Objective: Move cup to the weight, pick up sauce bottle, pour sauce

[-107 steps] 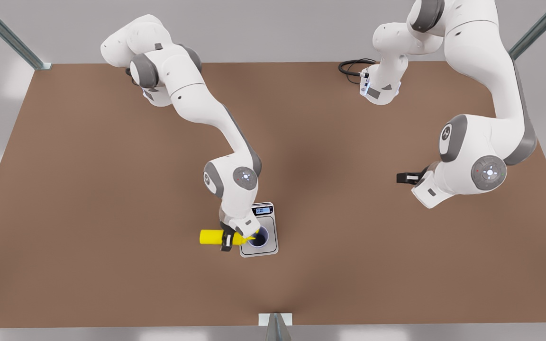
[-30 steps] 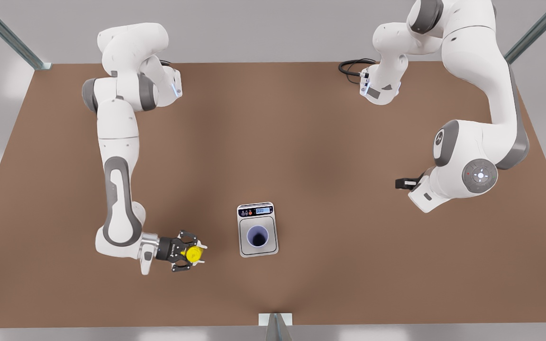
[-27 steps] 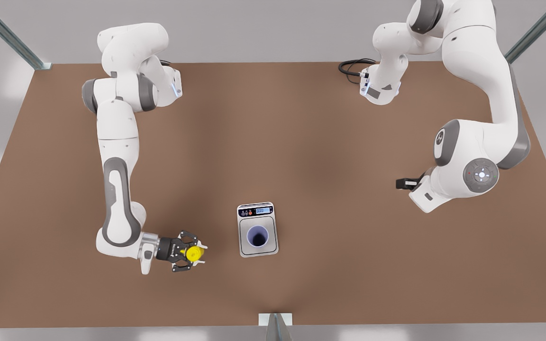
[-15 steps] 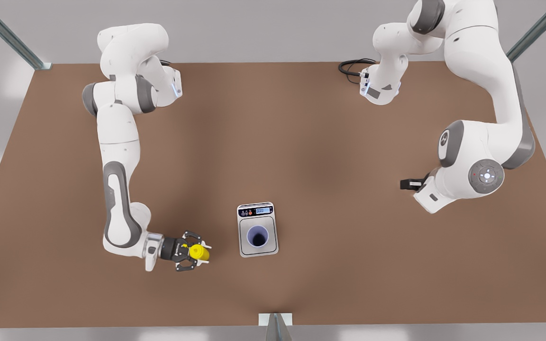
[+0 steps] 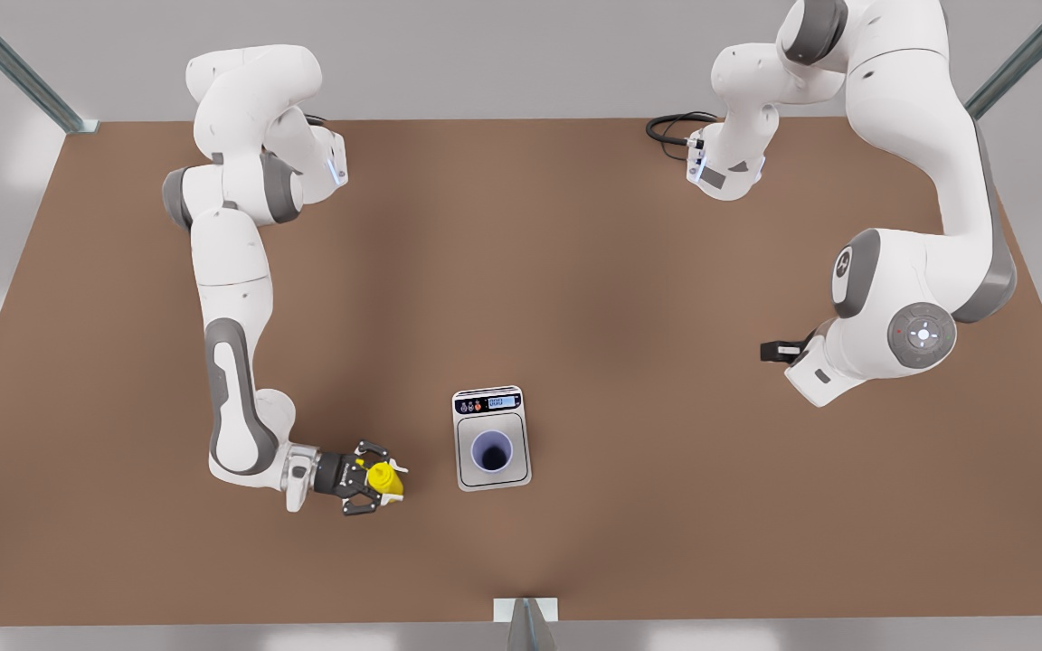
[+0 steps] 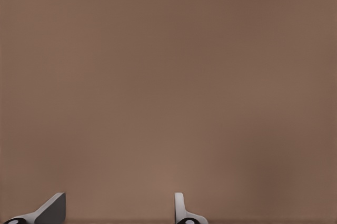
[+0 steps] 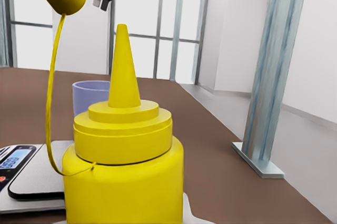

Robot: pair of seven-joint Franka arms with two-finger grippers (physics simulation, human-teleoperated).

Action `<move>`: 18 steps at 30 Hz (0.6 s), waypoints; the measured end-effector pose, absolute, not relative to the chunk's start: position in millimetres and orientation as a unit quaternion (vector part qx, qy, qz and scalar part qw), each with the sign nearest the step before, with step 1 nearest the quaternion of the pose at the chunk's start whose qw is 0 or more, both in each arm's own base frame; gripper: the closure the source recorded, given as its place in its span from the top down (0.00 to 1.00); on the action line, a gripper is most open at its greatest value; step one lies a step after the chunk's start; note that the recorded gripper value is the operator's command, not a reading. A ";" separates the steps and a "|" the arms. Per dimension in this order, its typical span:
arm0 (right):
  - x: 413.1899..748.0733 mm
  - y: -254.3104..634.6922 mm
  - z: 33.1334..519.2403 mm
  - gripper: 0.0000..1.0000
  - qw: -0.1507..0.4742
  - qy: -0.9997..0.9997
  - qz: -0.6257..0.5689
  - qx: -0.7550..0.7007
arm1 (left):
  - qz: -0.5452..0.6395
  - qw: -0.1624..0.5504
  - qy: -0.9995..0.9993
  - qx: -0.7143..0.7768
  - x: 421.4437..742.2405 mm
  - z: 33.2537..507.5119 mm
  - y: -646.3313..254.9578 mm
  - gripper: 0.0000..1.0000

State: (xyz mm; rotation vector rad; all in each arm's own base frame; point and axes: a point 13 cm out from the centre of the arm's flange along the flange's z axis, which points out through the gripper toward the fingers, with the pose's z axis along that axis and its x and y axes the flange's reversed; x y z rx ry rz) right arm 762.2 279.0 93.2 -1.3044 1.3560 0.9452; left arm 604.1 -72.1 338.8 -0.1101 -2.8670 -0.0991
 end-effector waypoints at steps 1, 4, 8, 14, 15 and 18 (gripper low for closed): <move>762.0 279.1 92.6 0.55 0.496 0.558 0.389 -0.540 | -0.034 0.135 -0.990 -0.038 604.1 338.8 -72.2 1.00; 758.1 284.5 86.2 0.55 0.497 0.554 0.391 -0.541 | -0.034 0.135 -0.990 -0.038 604.0 339.4 -72.1 1.00; 756.9 287.7 84.8 0.90 0.501 0.549 0.389 -0.544 | -0.034 0.134 -0.990 -0.038 604.1 340.9 -72.0 1.00; 759.1 286.1 86.5 1.00 0.507 0.546 0.382 -0.547 | -0.034 0.134 -0.990 -0.037 604.3 340.4 -72.0 1.00; 759.1 285.8 86.4 1.00 0.507 0.545 0.381 -0.548 | -0.034 0.134 -0.990 -0.037 604.3 340.4 -72.0 1.00; 759.6 284.3 86.3 1.00 0.508 0.544 0.379 -0.550 | -0.035 0.134 -0.990 -0.037 604.5 340.4 -71.1 1.00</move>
